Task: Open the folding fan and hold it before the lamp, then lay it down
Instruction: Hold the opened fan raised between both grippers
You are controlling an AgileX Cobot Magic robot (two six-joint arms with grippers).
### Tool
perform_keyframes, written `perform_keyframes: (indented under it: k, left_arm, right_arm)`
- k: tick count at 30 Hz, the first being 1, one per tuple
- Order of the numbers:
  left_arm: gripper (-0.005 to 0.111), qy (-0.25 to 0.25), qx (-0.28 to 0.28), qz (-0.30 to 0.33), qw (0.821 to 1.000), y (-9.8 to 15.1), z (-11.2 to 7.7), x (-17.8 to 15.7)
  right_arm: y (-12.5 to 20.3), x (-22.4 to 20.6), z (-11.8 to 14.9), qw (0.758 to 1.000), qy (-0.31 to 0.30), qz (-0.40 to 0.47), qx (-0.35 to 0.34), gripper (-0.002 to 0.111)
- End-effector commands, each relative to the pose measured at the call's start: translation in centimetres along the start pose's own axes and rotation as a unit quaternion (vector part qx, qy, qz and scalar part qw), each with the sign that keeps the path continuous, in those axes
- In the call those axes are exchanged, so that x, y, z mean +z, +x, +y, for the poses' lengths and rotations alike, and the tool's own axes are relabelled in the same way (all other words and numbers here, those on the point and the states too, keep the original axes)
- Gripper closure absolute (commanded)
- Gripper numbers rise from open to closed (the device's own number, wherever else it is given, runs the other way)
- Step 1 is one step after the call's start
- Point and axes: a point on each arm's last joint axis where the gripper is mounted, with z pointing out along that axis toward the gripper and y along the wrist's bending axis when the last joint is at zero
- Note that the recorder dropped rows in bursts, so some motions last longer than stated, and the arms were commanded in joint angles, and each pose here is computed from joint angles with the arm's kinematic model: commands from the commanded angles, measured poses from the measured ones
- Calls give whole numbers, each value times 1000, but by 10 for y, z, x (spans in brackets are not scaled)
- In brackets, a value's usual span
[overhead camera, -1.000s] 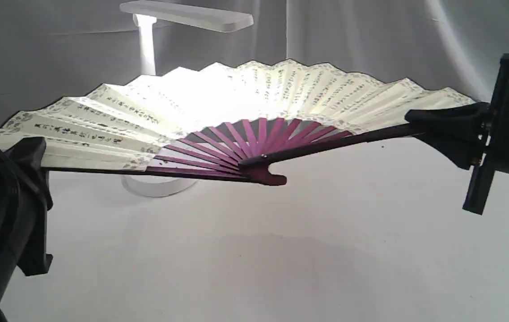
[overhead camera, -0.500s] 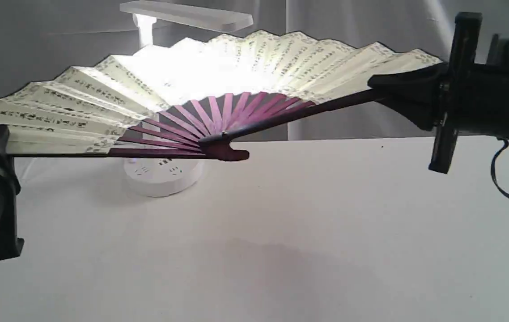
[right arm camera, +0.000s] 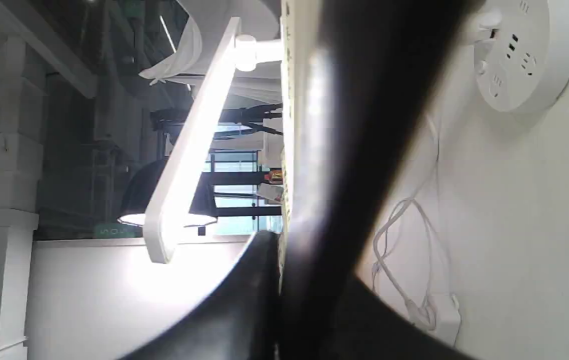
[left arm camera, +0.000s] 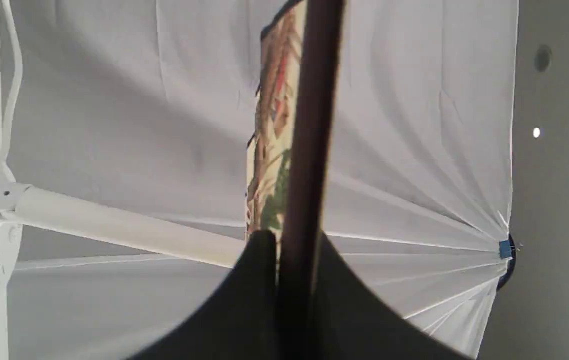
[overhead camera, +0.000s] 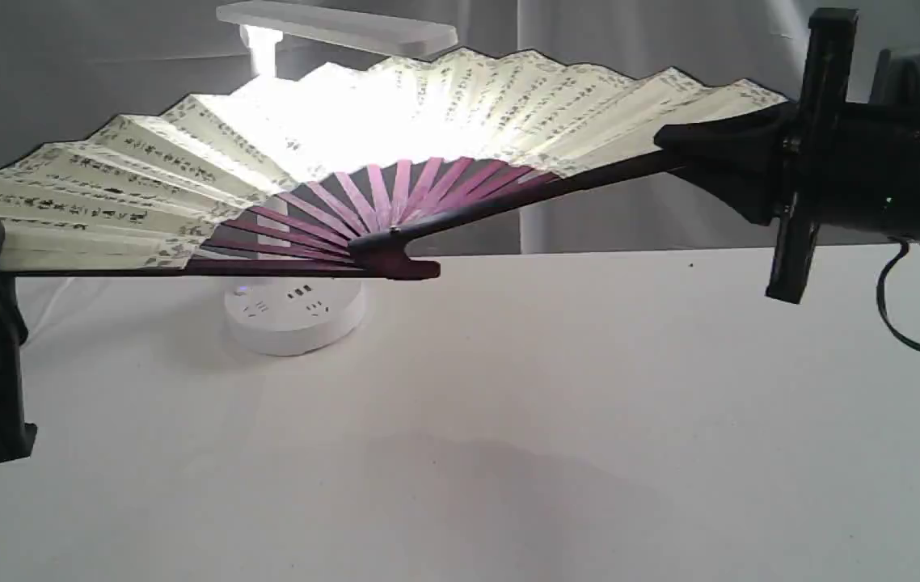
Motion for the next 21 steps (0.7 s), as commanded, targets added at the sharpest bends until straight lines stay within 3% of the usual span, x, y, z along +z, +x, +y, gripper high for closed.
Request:
perform_keyframes:
  k: [1,21]
  left_arm:
    - [107,28,-36,-67,997,-15,-8,1]
    - [107,28,-36,-67,997,-15,-8,1]
  right_arm:
    - [-5,-4,-1,999,23,-22,-26,108]
    - [-6,-4,-2,999,27,-27,-25,108]
